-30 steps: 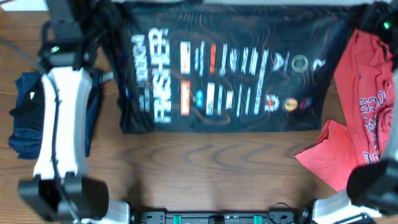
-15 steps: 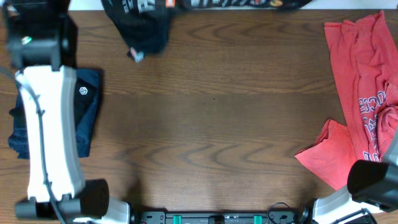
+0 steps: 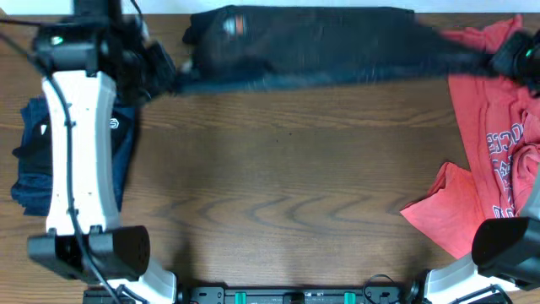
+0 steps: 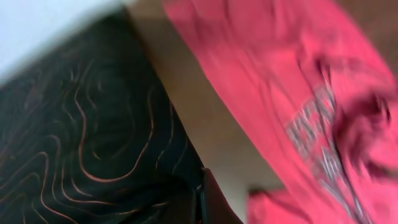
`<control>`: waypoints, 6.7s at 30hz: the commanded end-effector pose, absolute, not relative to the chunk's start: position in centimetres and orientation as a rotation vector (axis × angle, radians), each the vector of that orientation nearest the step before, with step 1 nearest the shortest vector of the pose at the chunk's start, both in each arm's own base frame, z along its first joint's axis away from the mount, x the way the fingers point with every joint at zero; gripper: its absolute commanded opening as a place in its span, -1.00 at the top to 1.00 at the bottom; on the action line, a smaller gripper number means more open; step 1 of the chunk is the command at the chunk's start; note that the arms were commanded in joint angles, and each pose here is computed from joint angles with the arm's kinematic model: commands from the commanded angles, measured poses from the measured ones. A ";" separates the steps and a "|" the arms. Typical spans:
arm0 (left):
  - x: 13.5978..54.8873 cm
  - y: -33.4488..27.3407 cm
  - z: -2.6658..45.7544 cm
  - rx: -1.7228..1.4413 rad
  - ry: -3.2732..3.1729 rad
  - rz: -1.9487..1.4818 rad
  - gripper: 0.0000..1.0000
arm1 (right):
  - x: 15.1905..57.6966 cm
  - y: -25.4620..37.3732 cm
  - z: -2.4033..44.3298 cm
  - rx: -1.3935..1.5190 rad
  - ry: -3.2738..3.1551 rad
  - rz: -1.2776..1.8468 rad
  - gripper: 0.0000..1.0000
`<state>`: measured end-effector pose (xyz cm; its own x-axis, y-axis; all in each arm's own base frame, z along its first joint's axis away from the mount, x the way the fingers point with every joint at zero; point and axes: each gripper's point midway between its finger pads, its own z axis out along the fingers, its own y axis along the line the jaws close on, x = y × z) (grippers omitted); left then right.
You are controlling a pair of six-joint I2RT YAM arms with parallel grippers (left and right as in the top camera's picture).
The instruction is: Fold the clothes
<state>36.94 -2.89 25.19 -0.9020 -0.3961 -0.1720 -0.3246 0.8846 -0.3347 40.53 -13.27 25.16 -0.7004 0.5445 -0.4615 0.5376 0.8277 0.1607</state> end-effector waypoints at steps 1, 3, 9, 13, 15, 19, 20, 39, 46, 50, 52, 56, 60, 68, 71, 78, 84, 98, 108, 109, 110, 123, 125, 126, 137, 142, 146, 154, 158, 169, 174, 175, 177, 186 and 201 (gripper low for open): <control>35.1 -2.2 22.0 -0.515 2.949 -0.364 0.87 | 37.8 -15.3 21.3 0.874 2.624 -0.151 0.98; 33.4 -2.4 19.5 -0.529 3.043 -0.363 0.88 | 36.0 -14.7 18.6 0.904 2.722 -0.151 0.98; 27.4 -3.9 14.1 -0.509 3.319 -0.481 0.90 | 31.3 -13.1 12.5 0.964 2.941 -0.153 0.98; 23.4 -4.1 11.3 -0.516 3.463 -0.490 0.88 | 28.8 -12.2 9.9 0.986 3.036 -0.153 0.97; 21.8 -4.1 10.3 -0.531 3.506 -0.479 0.88 | 27.9 -11.9 9.2 0.994 3.068 -0.154 0.97; 19.8 -4.1 9.1 -0.524 3.523 -0.480 0.88 | 26.6 -11.4 8.6 1.004 3.099 -0.153 0.98; 19.4 -4.1 9.0 -0.524 3.525 -0.472 0.88 | 26.4 -11.4 8.5 1.005 3.101 -0.153 0.98; 29.0 -3.5 8.6 -0.586 3.036 -0.463 0.88 | 32.7 -12.4 9.5 0.910 2.823 -0.063 0.98; 30.8 -3.3 8.7 -0.556 2.964 -0.467 0.88 | 34.9 -12.4 9.9 0.852 2.757 -0.023 0.98; 31.5 -3.3 8.7 -0.554 2.935 -0.470 0.88 | 36.6 -11.4 9.7 0.752 2.738 0.050 0.98; 31.6 -3.3 8.6 -0.571 2.931 -0.472 0.88 | 37.0 -11.0 9.5 0.735 2.739 0.061 0.98; 31.5 -3.3 8.1 -0.571 2.933 -0.471 0.88 | 37.5 -10.3 9.1 0.696 2.748 0.058 0.98; 31.3 -2.6 7.2 -0.585 2.939 -0.407 0.88 | 37.9 -10.1 9.2 0.681 2.738 0.058 0.98; 31.8 -2.2 7.1 -0.581 2.921 -0.378 0.88 | 37.9 -10.0 9.1 0.678 2.741 0.064 0.98; 32.0 -2.2 7.2 -0.578 2.914 -0.378 0.88 | 37.8 -9.8 9.0 0.665 2.747 0.064 0.98; 32.2 -2.2 7.2 -0.575 2.906 -0.379 0.88 | 37.6 -9.4 8.4 0.652 2.759 0.066 0.98; 32.3 -2.2 7.2 -0.574 2.904 -0.379 0.88 | 37.2 -9.2 7.4 0.653 2.768 0.067 0.98; 31.4 -2.3 7.1 -0.586 2.938 -0.376 0.12 | 37.5 -9.3 7.2 0.650 2.753 0.066 0.10; 29.6 -2.2 6.7 -0.613 3.007 -0.357 0.12 | 34.9 -8.7 6.5 0.681 2.861 0.059 0.08; 29.5 -2.2 6.5 -0.616 3.013 -0.356 0.12 | 34.3 -8.8 6.4 0.690 2.881 0.045 0.08; 29.3 -2.3 6.4 -0.617 3.018 -0.355 0.12 | 34.0 -8.8 6.3 0.695 2.895 0.036 0.08; 27.9 -2.4 3.5 -0.620 3.035 -0.354 0.12 | 32.9 -9.9 4.8 0.725 2.903 -0.073 0.09; 27.7 -2.4 3.1 -0.619 3.032 -0.355 0.12 | 32.9 -9.8 4.1 0.722 2.891 -0.066 0.14; 27.7 -2.4 3.0 -0.618 3.031 -0.355 0.12 | 32.9 -9.8 3.7 0.722 2.884 -0.064 0.16; 27.3 -2.4 2.2 -0.620 3.035 -0.354 0.12 | 34.6 -9.5 2.2 0.697 2.784 -0.008 0.37; 27.3 -2.5 2.2 -0.620 3.035 -0.354 0.12 | 34.4 -9.5 1.9 0.701 2.783 -0.008 0.44; 27.3 -2.4 2.2 -0.620 3.035 -0.354 0.12 | 34.6 -9.6 1.9 0.699 2.775 -0.008 0.46; 27.2 -2.4 2.2 -0.621 3.035 -0.354 0.12 | 34.8 -9.6 2.0 0.696 2.763 -0.009 0.46; 27.2 -2.4 2.2 -0.621 3.035 -0.354 0.12 | 34.9 -9.7 2.0 0.696 2.761 -0.009 0.41; 27.2 -2.5 2.2 -0.620 3.036 -0.354 0.12 | 34.8 -9.7 1.6 0.694 2.753 -0.015 0.25; 27.2 -2.4 2.2 -0.621 3.035 -0.354 0.12 | 34.7 -9.6 1.0 0.692 2.744 -0.015 0.27; 27.2 -2.4 2.2 -0.621 3.036 -0.354 0.12 | 34.8 -9.7 0.9 0.691 2.738 -0.015 0.28; 27.2 -2.4 2.2 -0.621 3.036 -0.354 0.12 | 35.0 -9.7 1.0 0.688 2.729 -0.014 0.28; 27.2 -2.4 2.2 -0.621 3.036 -0.354 0.12 | 34.9 -9.7 0.9 0.704 2.725 -0.012 0.98; 27.2 -2.4 2.2 -0.621 3.035 -0.354 0.12 | 42.2 -8.3 5.4 0.705 2.424 0.274 0.75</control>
<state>27.57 -2.68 2.64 -0.9233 -0.3839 0.0110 -0.3753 0.8958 -0.2381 40.56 -9.12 4.16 -0.7162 0.5100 -0.4763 0.4359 0.8600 0.2654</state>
